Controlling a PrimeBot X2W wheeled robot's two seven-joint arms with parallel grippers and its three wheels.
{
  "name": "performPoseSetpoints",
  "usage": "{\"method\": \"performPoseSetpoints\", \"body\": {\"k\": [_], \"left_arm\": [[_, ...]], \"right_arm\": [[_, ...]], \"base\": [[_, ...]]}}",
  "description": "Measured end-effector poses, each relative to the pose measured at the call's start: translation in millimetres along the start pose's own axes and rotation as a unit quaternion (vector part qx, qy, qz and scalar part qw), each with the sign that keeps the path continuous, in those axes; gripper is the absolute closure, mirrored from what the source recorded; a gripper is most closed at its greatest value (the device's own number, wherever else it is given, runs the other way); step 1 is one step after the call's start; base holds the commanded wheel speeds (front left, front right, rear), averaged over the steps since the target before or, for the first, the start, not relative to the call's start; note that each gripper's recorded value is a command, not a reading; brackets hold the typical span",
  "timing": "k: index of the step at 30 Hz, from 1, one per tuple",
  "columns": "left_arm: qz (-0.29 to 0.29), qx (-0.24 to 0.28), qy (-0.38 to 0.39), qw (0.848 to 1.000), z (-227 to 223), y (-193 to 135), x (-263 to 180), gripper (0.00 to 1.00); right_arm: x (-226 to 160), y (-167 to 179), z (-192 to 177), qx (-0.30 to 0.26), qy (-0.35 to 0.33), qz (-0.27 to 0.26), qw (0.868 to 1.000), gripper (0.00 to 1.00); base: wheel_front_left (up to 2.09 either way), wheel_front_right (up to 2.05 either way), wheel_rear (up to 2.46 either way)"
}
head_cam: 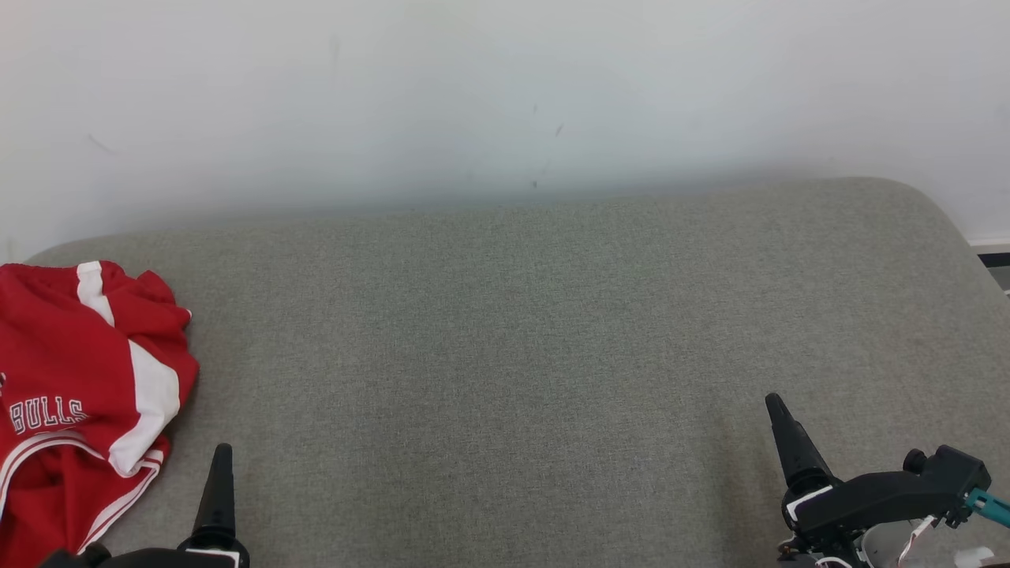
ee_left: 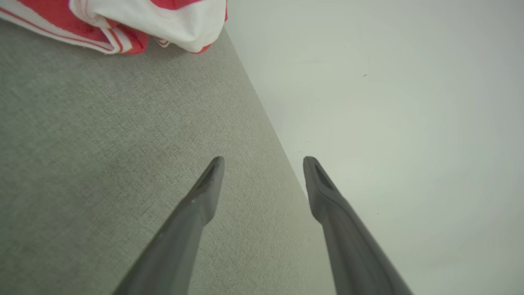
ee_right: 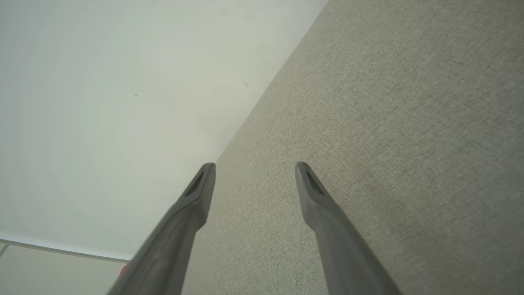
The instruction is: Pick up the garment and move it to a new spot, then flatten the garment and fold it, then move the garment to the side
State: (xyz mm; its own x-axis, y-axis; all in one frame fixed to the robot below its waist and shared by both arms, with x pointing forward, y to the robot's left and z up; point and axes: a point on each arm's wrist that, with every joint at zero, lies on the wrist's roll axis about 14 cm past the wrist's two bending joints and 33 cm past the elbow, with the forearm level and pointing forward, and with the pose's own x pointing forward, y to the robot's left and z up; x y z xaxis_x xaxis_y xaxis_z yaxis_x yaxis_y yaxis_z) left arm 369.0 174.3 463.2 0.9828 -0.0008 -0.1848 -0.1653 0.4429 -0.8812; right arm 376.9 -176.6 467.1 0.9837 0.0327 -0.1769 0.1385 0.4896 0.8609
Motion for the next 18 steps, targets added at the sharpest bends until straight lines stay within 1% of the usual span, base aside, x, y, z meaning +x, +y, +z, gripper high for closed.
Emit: {"method": "performPoseSetpoints", "body": {"k": [6, 10, 15, 18], "left_arm": [[-0.001, 0.059, -0.008, 0.998, 2.9, -1.9, 0.0, 0.0], [0.002, 0.1, -0.016, 0.995, 6.0, -1.3, -0.3, 0.0], [0.003, 0.156, -0.028, 0.987, 10.0, -1.8, -0.9, 0.0], [0.004, 0.194, -0.032, 0.98, 12.6, -2.4, -1.2, 0.0]], "right_arm": [[0.1, 2.1, -1.5, -0.063, 0.001, 0.001, 0.998, 0.0], [3.1, 9.9, 0.5, -0.098, -0.003, 0.012, 0.995, 0.0], [2.7, 10.9, 0.0, -0.152, -0.004, 0.014, 0.988, 0.0], [2.9, 13.1, -0.8, -0.179, -0.005, 0.019, 0.984, 0.0]], "base": [[0.0, 0.0, 0.0], [0.0, 0.0, 0.0], [0.0, 0.0, 0.0], [0.0, 0.0, 0.0]]}}
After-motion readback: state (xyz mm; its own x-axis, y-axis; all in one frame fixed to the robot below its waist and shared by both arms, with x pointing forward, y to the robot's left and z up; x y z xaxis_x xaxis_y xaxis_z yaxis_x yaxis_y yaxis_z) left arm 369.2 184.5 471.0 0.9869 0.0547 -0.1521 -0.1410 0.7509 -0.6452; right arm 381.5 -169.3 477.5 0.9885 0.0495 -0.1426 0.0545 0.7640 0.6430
